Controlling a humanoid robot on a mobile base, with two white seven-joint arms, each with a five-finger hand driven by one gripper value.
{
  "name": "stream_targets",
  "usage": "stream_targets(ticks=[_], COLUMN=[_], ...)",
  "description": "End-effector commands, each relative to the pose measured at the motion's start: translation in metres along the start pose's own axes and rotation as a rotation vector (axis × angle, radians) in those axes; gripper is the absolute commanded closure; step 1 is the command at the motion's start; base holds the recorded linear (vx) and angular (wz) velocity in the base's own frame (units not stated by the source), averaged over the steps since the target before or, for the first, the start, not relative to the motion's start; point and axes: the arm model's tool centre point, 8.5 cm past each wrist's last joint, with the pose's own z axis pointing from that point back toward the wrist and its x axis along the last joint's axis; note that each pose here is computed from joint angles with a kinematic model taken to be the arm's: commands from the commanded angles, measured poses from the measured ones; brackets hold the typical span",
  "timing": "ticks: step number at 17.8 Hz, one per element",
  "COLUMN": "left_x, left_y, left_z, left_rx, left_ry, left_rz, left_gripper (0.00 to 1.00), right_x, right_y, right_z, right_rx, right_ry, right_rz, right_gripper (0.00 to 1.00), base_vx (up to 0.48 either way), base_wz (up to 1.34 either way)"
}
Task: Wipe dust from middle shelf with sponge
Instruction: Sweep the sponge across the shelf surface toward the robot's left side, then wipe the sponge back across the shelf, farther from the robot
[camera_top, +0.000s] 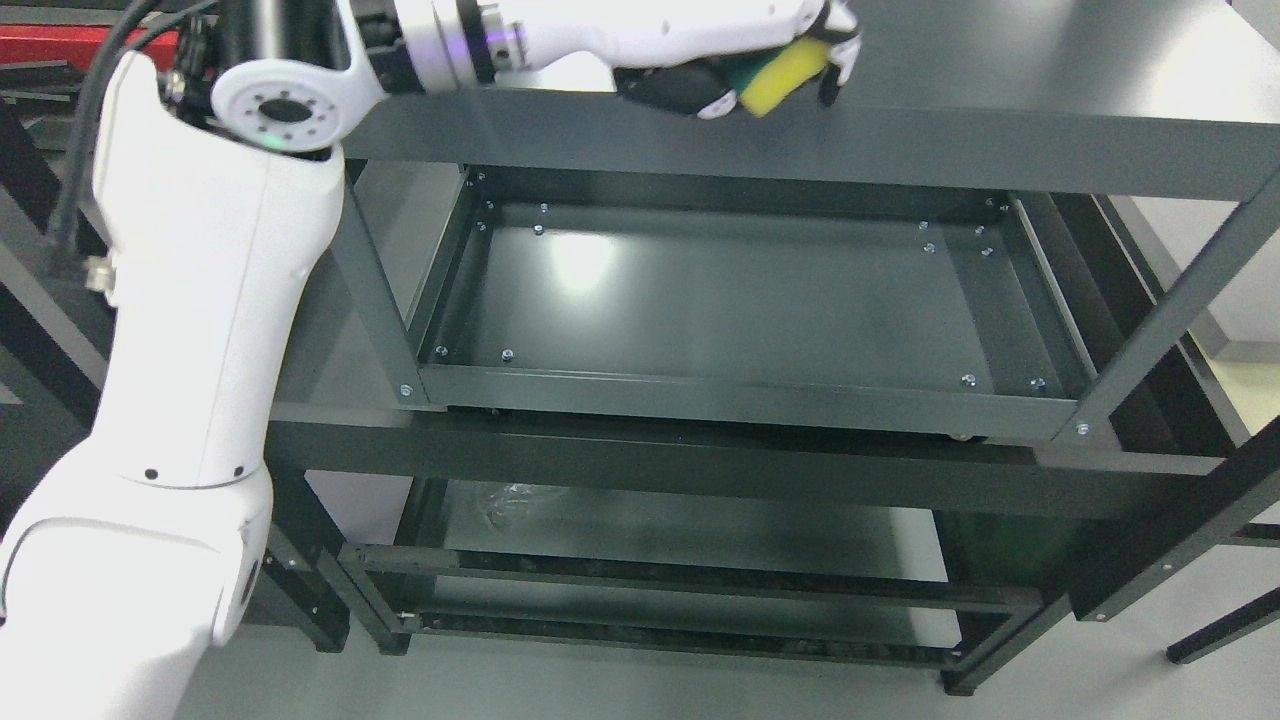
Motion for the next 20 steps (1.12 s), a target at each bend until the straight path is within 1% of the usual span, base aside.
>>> stream_targets(ticks=[1, 3, 6, 8, 10, 13, 18, 20], left_x=[0.041, 0.059, 0.076, 0.086, 0.089, 0.105, 0.104, 0.106], left_y=[0.017, -0.001, -0.028, -0.045, -0.057, -0.082, -0.095, -0.111], left_z=[-0.110, -0.127, -0.138, -0.143, -0.145, -0.148, -0.146, -0.140], left_rx=[-0.031, -0.034, -0.113, -0.167, -0.199, -0.265, -0.280, -0.272], left_ry=[-0.065, -0.076, -0.103, -0.129, -0.137, -0.196, -0.197, -0.196], left_rz=[-0.008, 0.049, 0.041, 0.033, 0.045, 0.116, 0.143, 0.191], left_gripper=[0.95, 0.96, 0.97, 0.98, 0.98, 0.97, 0.97, 0.97], right_x=[0.002, 0.002, 0.002, 0.002, 0.002, 0.002, 0.002, 0.002], right_y=[-0.010, -0.010, -0.010, -0.010, -0.010, -0.010, -0.010, -0.010], right_z=[-0.001, -0.001, -0.001, -0.001, -0.001, -0.001, -0.001, -0.001], right_rx=[-0.011, -0.010, -0.010, -0.010, -0.010, -0.010, -0.010, -0.010], right_ry=[0.050, 0.050, 0.050, 0.050, 0.050, 0.050, 0.050, 0.050], right_rz=[0.003, 0.003, 0.003, 0.003, 0.003, 0.003, 0.003, 0.003], right_gripper=[0.00, 0.00, 0.00, 0.00, 0.00, 0.00, 0.00, 0.00], base_vx=[0.000, 0.000, 0.000, 0.000, 0.000, 0.000, 0.000, 0.000], base_wz=[0.00, 0.00, 0.00, 0.00, 0.00, 0.00, 0.00, 0.00])
